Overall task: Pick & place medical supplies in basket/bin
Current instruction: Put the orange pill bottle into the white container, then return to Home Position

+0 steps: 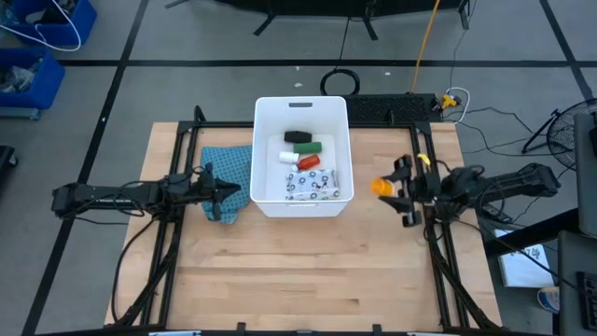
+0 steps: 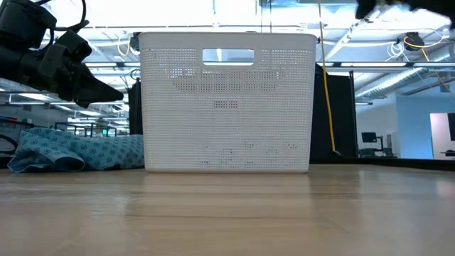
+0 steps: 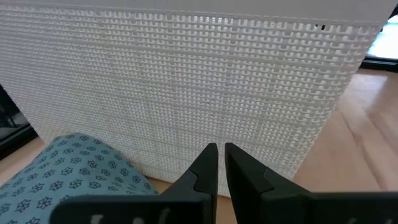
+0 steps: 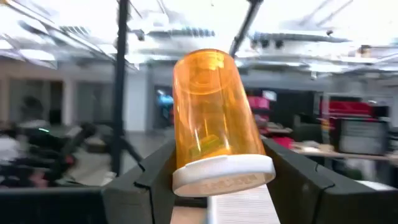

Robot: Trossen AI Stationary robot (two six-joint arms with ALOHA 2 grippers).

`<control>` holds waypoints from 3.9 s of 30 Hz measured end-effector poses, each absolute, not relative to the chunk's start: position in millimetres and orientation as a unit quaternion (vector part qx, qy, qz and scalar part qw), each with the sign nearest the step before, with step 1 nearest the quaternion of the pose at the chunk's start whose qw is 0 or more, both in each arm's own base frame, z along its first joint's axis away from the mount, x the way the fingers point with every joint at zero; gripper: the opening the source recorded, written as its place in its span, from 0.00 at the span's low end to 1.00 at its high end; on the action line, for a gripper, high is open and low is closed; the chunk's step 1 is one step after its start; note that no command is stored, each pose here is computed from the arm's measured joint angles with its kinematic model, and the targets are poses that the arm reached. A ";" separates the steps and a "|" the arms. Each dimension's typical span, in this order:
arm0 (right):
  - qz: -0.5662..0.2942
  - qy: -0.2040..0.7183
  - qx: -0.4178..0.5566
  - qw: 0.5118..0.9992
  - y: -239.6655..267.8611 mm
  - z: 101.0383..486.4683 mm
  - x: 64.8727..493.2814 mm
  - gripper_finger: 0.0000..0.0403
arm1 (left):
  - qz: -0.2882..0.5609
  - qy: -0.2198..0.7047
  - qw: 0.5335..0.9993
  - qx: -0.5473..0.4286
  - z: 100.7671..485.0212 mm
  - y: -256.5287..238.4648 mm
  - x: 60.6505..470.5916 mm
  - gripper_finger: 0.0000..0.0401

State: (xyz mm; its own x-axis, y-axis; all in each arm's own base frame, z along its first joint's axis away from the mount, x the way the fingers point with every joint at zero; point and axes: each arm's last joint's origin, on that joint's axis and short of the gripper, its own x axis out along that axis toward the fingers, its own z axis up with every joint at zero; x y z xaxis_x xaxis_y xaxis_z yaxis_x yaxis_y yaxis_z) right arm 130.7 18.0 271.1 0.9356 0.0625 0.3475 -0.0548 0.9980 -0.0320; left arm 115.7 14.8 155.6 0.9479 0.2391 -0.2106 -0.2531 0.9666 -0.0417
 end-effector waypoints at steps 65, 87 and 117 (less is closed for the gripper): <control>-0.052 0.499 -0.064 0.863 -190.1 182.1 386.1 0.52 | 0.137 0.105 0.985 -0.010 155.5 15.6 115.5 0.08; 0.009 0.310 0.014 0.951 -129.1 352.0 315.7 0.63 | 0.120 0.113 0.986 -0.015 154.1 14.6 115.4 0.08; 0.071 -0.015 -0.009 0.997 15.8 240.5 117.1 0.00 | 0.038 -0.016 0.996 0.076 179.8 -11.8 117.7 0.00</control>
State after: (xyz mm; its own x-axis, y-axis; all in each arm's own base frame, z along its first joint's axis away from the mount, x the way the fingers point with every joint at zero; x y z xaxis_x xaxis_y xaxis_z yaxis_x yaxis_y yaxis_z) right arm 117.1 15.8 240.5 0.9894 0.1422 0.0279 -0.1417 0.9897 -0.0202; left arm 117.7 -11.8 179.8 0.9965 0.0741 0.0379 -0.0790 0.9856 0.1492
